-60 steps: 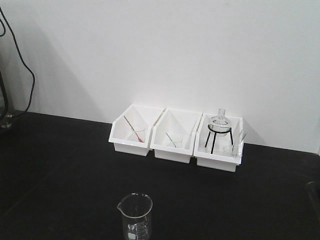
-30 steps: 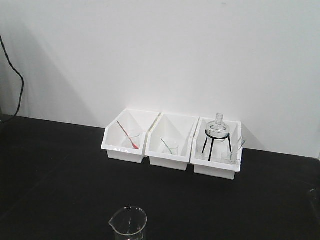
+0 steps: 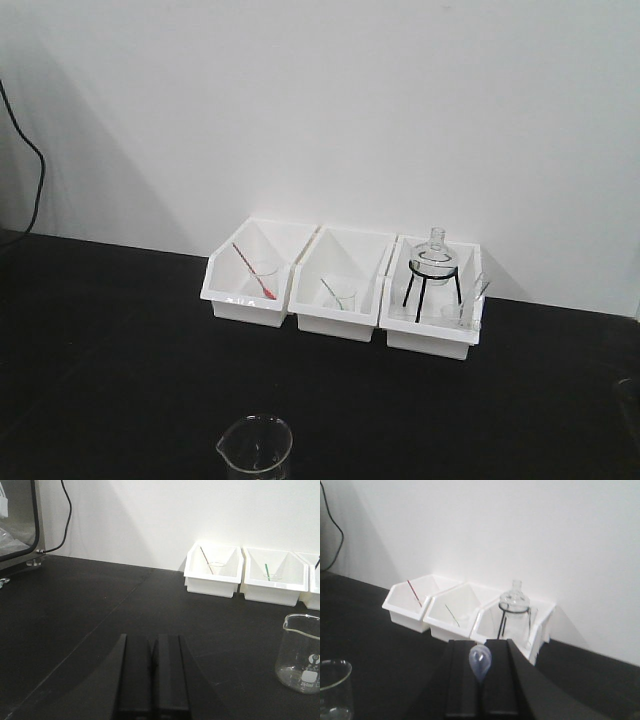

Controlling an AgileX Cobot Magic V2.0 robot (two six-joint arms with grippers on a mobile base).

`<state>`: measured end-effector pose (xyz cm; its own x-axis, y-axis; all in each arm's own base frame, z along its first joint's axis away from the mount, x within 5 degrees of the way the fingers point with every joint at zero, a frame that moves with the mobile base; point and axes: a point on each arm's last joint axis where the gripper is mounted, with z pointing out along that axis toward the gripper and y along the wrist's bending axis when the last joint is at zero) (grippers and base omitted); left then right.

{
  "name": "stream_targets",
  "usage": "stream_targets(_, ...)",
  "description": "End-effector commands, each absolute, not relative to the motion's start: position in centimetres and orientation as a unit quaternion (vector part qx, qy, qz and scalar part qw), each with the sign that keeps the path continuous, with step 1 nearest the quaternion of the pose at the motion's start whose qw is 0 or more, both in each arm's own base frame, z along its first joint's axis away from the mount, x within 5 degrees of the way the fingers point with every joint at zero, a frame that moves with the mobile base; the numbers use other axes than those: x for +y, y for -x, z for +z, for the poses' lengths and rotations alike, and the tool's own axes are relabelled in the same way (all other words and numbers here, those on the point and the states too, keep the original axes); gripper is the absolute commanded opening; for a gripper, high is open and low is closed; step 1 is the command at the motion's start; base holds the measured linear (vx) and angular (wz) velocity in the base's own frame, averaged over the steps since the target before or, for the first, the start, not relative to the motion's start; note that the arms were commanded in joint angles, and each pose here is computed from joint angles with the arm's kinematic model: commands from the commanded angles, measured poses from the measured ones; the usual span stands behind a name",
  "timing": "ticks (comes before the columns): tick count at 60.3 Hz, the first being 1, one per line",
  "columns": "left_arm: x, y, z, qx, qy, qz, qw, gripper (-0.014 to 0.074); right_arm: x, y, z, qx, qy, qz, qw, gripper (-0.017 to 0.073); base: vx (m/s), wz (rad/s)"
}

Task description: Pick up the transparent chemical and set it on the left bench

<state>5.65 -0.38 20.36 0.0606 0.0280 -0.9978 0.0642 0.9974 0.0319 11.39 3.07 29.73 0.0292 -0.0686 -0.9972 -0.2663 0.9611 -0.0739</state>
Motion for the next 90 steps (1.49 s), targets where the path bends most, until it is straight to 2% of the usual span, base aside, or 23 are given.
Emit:
stream_targets(1, -0.4, -5.5, 20.6, 0.655, -0.029, -0.016, 0.755, -0.0003, 4.5, -13.5, 32.9, 0.622, 0.159, 0.086, 0.762, -0.0003, 0.0, 0.0)
stream_targets(6, -0.4, -5.5, 20.6, 0.655, -0.029, -0.016, 0.755, -0.0003, 6.4, -15.8, 33.8, 0.614, 0.2, 0.11, 0.756, -0.0003, 0.0, 0.0)
stream_targets(11, -0.4, -5.5, 20.6, 0.655, -0.029, -0.016, 0.755, -0.0003, 9.7, -18.2, 34.7, 0.587, 0.256, 0.154, 0.752, -0.0003, 0.0, 0.0)
stream_targets(18, -0.4, -5.5, 20.6, 0.655, -0.029, -0.016, 0.755, -0.0003, 14.2, -21.8, 35.5, 0.566, 0.292, 0.197, 0.745, -0.0003, 0.0, 0.0)
stream_targets(31, -0.4, -5.5, 20.6, 0.655, -0.029, -0.016, 0.755, -0.0003, 20.6, -27.3, 34.4, 0.551, 0.322, 0.241, 0.731, -0.0003, 0.0, 0.0)
stream_targets(45, -0.4, -5.5, 20.6, 0.655, -0.029, -0.016, 0.755, -0.0003, 24.6, -29.6, 32.1, 0.557, 0.324, 0.287, 0.709, -0.0003, 0.0, 0.0)
stream_targets(56, -0.4, -5.5, 20.6, 0.655, -0.029, -0.016, 0.755, -0.0003, 26.8, -29.7, 29.0, 0.579, 0.345, 0.298, 0.676, -0.0003, 0.0, 0.0)
stream_targets(64, -0.4, -5.5, 20.6, 0.655, -0.029, -0.016, 0.755, -0.0003, 27.1, -30.2, 27.5, 0.596, 0.348, 0.292, 0.662, 0.0, 0.0, 0.0)
stream_targets(74, -0.4, -5.5, 20.6, 0.655, -0.029, -0.016, 0.755, -0.0003, 26.7, -30.8, 26.6, 0.637, 0.325, 0.278, 0.641, 0.0021, 0.0, 0.0)
stream_targets(82, -0.4, -5.5, 20.6, 0.655, -0.029, -0.016, 0.755, -0.0003, 26.5, -31.1, 26.3, 0.657, 0.303, 0.277, 0.633, 0.0079, 0.0, 0.0)
stream_targets(90, -0.4, -5.5, 20.6, 0.655, -0.029, -0.016, 0.755, -0.0003, 26.6, -31.4, 25.3, 0.672, 0.296, 0.274, 0.621, 0.0194, 0.0, 0.0)
